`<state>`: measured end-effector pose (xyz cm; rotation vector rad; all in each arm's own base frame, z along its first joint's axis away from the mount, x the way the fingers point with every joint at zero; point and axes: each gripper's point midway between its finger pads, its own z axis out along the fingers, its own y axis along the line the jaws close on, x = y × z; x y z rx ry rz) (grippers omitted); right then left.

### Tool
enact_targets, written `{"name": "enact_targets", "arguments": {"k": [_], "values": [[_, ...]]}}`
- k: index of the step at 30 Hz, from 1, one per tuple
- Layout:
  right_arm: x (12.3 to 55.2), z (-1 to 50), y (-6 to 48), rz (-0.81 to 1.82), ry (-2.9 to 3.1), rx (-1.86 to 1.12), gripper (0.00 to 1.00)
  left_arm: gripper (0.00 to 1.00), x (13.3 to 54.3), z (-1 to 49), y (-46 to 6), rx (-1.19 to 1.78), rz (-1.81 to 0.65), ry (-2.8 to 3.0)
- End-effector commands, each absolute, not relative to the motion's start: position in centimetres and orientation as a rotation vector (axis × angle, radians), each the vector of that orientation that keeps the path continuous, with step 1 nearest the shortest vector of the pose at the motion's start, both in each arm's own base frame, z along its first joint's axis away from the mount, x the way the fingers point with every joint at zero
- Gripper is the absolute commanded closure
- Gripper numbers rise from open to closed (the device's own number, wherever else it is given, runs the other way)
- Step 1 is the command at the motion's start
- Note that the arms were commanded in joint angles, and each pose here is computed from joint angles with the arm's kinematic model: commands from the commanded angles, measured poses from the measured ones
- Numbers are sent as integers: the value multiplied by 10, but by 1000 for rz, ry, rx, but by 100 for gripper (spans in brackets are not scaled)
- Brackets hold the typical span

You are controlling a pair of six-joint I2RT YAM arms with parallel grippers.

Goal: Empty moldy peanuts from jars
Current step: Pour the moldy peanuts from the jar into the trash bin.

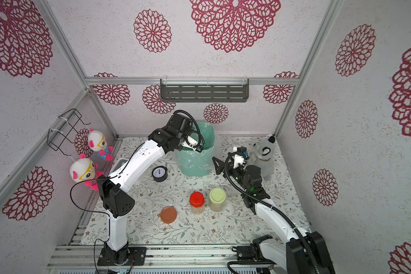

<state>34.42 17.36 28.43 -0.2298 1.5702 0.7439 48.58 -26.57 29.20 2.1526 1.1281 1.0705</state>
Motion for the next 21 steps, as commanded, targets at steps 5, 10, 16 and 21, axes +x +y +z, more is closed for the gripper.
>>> {"name": "enact_targets", "arguments": {"k": [5, 10, 16, 21], "values": [[342, 295, 174, 763, 1512, -247, 1, 100, 496, 341, -272, 2049, 1243, 993], [341, 294, 174, 763, 1510, -247, 1, 100, 496, 341, -274, 2053, 1243, 985], [342, 293, 174, 763, 1513, -244, 1, 100, 494, 342, -276, 2068, 1263, 957], [342, 292, 174, 763, 1514, -242, 1, 100, 494, 342, -277, 2073, 1273, 952]]}}
